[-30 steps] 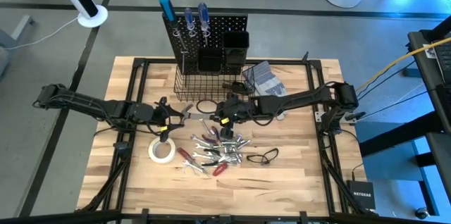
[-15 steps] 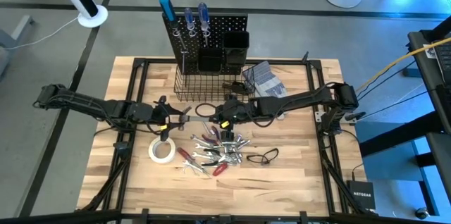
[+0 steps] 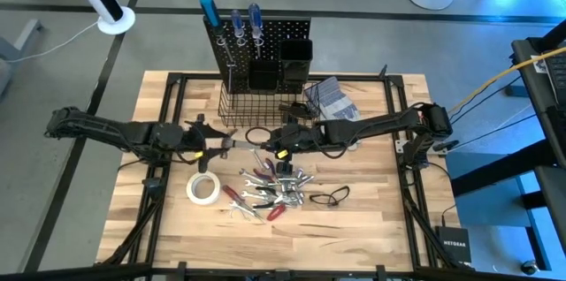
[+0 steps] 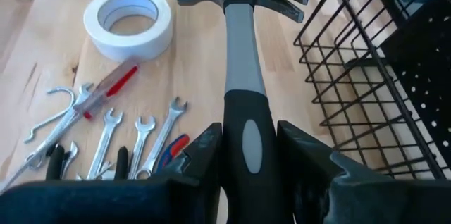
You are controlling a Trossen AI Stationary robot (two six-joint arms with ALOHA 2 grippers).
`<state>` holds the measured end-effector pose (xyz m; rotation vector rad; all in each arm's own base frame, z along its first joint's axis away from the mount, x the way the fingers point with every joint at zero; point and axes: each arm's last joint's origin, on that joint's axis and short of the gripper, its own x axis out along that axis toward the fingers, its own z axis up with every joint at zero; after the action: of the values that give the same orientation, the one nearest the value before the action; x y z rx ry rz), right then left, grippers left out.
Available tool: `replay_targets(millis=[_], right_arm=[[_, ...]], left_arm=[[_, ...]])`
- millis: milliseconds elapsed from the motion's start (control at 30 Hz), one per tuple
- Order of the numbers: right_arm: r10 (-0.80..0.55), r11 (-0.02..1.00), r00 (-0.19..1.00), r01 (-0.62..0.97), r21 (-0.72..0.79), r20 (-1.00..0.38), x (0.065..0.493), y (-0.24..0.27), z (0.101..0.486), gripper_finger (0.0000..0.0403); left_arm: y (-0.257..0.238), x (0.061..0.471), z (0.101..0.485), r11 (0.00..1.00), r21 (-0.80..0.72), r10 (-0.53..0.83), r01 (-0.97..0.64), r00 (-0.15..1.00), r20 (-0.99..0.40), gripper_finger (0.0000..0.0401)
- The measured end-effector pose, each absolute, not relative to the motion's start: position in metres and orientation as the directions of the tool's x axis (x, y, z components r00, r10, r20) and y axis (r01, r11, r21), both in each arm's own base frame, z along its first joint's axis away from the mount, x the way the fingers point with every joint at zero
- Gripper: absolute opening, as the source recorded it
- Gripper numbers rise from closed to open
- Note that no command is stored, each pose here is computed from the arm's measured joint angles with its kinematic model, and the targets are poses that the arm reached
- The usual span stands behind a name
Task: Hang tools onto peg board
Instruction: Put the hammer into the wire basket on the peg board
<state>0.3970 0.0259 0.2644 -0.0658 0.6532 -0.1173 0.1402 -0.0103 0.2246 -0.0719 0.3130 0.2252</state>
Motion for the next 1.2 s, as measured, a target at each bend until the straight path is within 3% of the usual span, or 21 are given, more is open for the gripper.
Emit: replay_targets(millis=[400,933,1200], right_arm=[[-0.242,0.970,0.784,0.174,-0.172,-0.571,0.400,0.013,0.276,0.0120],[-0.271,0.962,0.797,0.213,-0.169,-0.539,0.400,-0.060,0.279,0.0120],[-0.308,0.948,0.784,0.203,-0.245,-0.539,0.400,-0.075,0.276,0.0120]], left_arm=[[0.000,0.110,0.272,0.911,0.047,0.413,-0.410,0.904,-0.114,0.0210],[0.001,0.102,0.265,0.909,0.036,0.415,-0.416,0.893,-0.174,0.0210],[0.001,0.102,0.265,0.909,0.034,0.415,-0.416,0.893,-0.174,0.0210]])
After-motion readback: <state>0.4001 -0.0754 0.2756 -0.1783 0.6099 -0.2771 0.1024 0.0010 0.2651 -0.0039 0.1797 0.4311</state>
